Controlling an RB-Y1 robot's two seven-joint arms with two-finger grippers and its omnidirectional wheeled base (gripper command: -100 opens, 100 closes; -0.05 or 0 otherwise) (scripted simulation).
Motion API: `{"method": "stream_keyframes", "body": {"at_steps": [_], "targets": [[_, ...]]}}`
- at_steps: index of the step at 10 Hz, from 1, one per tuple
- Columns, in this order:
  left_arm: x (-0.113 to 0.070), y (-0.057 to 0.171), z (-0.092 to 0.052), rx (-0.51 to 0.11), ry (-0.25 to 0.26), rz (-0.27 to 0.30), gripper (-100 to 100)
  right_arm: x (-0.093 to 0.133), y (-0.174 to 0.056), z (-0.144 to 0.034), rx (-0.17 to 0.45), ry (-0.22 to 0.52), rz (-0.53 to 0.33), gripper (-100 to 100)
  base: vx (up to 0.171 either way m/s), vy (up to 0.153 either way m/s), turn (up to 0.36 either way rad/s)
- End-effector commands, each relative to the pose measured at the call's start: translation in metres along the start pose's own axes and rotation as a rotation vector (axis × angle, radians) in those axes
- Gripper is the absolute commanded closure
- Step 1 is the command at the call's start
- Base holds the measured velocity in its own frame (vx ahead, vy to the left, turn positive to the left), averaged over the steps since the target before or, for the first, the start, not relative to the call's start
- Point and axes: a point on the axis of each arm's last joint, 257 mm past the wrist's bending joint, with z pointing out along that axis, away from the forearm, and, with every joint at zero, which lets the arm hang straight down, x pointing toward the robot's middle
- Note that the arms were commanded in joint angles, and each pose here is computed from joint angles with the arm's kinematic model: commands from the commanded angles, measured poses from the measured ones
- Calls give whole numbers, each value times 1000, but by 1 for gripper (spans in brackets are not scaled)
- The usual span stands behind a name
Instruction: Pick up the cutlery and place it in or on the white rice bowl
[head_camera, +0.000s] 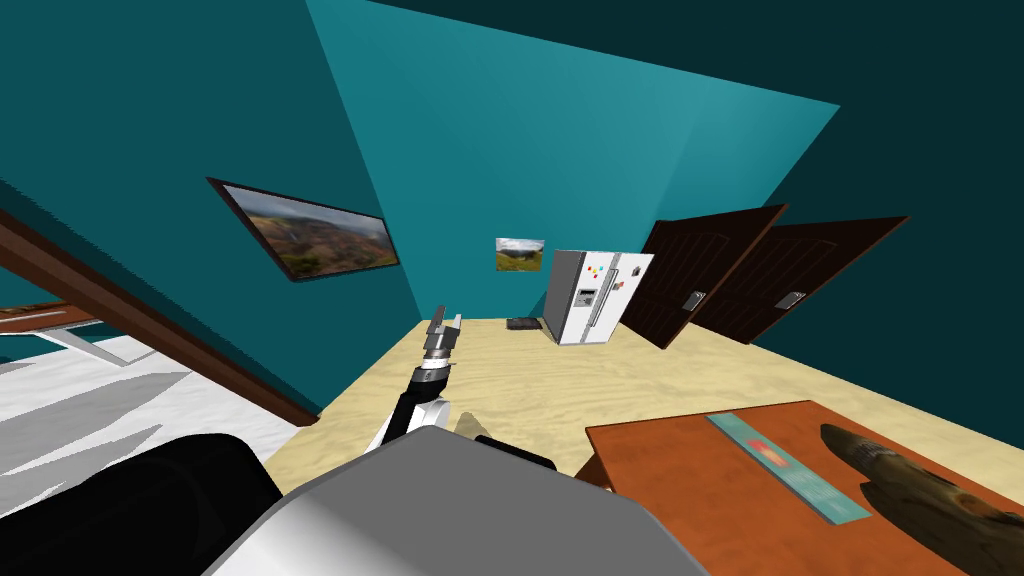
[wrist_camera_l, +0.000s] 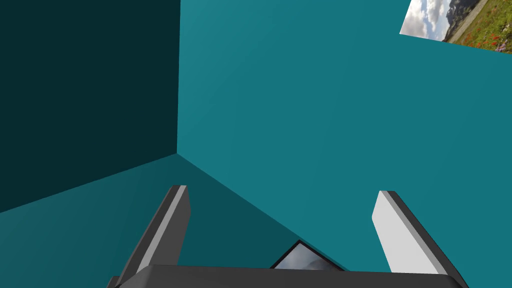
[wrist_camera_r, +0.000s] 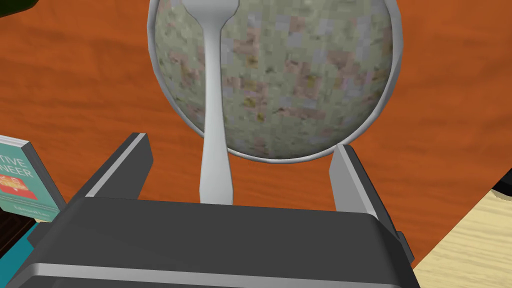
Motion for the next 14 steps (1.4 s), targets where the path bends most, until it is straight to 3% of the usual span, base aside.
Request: {"method": "stream_keyframes", "body": {"at_steps": [1, 8, 9, 10, 14], "targets": [[0, 0, 0, 0, 0, 0, 0, -7, -10, -10, 1, -1, -9, -100, -4, 21, -56], [0, 0, 0, 0, 0, 0, 0, -35, -44, -52, 3, -1, -49, -100, -7, 35, -60], [0, 0, 0, 0, 0, 0, 0, -32, -42, -47, 6, -1, -47, -100, -3, 15, -9], [0, 0, 0, 0, 0, 0, 0, -33, -42, -48, 4, -1, -46, 0, 0, 0, 0], [0, 0, 0, 0, 0, 0, 0, -33, -42, -48, 4, -1, -46, 0, 0, 0, 0]]}}
